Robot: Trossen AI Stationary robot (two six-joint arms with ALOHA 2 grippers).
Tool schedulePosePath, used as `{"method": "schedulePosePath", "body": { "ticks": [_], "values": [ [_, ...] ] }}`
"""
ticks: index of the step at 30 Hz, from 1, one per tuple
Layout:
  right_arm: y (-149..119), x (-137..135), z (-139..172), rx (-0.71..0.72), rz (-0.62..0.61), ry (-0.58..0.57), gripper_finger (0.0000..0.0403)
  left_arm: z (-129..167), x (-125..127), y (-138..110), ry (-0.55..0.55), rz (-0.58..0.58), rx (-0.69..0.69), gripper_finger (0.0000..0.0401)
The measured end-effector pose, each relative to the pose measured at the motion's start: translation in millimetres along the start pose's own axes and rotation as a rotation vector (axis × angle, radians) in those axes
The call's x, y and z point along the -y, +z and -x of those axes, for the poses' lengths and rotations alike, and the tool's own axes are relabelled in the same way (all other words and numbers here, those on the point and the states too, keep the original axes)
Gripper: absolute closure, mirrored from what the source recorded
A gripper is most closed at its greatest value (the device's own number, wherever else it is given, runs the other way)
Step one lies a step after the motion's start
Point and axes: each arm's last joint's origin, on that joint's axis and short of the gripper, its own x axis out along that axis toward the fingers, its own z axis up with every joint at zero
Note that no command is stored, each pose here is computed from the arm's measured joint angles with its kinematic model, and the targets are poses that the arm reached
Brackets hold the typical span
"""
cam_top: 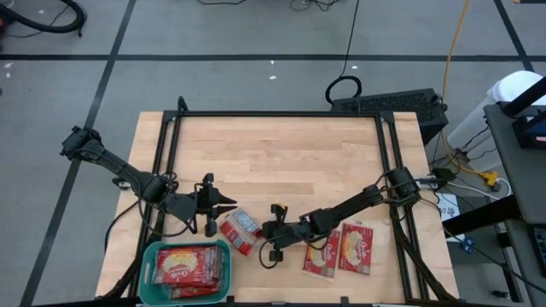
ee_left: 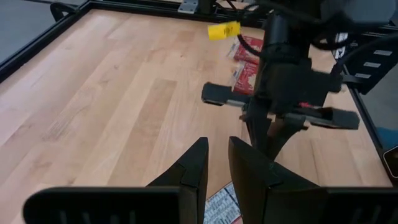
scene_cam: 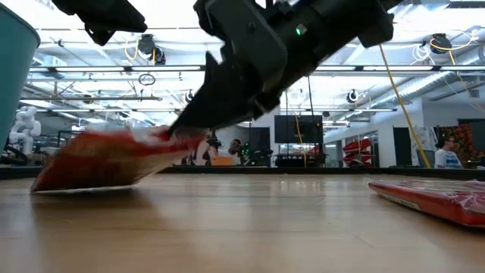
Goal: Sort popcorn bags into baskets
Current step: Put the red popcorn bag into the blue container
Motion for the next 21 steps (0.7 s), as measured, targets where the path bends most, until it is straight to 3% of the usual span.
{"method": "schedulePosePath", "body": {
  "ticks": [4,10,21],
  "values": [
    [7,1,7,0.014,0.027,0.016,0.0402,0,0,0,0.000,-0.002,0.000,0.0336],
    [5,-8,10,-0.015,0.094,0.133,0.0383,0,0,0,0.000,-0.005,0.000,0.0336],
    [-19,-35,18,-0.054,0.188,0.108,0.0264,0,-1,0,0.023,-0.004,0.010,0.0336]
  ]
}}
